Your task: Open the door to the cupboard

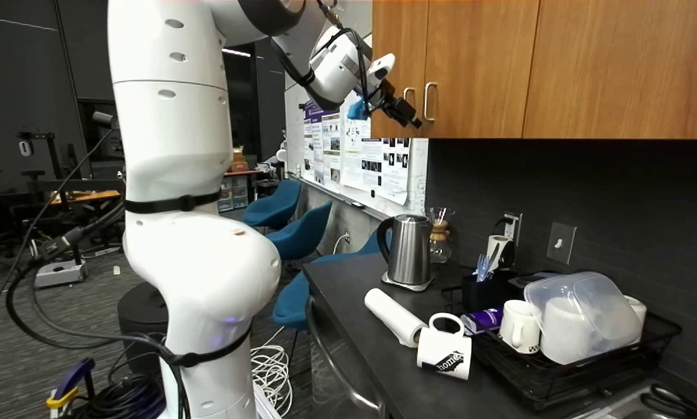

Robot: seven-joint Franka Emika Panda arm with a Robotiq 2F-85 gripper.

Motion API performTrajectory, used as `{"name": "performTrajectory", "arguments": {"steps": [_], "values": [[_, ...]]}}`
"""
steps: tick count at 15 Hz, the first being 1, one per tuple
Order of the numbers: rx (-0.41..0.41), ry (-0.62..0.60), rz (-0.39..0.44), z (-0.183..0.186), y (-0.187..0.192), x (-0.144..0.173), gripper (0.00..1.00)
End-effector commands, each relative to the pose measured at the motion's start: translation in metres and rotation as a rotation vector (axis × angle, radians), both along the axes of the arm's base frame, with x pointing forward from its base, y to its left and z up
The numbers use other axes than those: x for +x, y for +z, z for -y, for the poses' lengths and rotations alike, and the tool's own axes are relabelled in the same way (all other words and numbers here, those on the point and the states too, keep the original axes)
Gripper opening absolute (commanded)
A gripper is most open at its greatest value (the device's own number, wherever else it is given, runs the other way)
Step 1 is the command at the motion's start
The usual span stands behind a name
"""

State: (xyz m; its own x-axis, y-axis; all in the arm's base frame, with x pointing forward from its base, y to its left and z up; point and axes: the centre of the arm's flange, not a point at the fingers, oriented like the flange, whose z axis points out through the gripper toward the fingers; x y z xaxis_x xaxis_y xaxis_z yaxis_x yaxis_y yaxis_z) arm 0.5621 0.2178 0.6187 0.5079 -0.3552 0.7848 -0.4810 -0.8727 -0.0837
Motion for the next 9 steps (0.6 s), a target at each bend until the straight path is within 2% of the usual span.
{"name": "performTrajectory", "arguments": {"steps": [1, 4, 9], "values": [[0.049, -0.032, -0.076, -0.017, -0.007, -0.028, 1.00], [0.051, -0.094, -0.114, -0.023, -0.007, -0.035, 1.00], [0.028, -0.230, -0.117, -0.023, 0.013, -0.040, 1.00]]}}
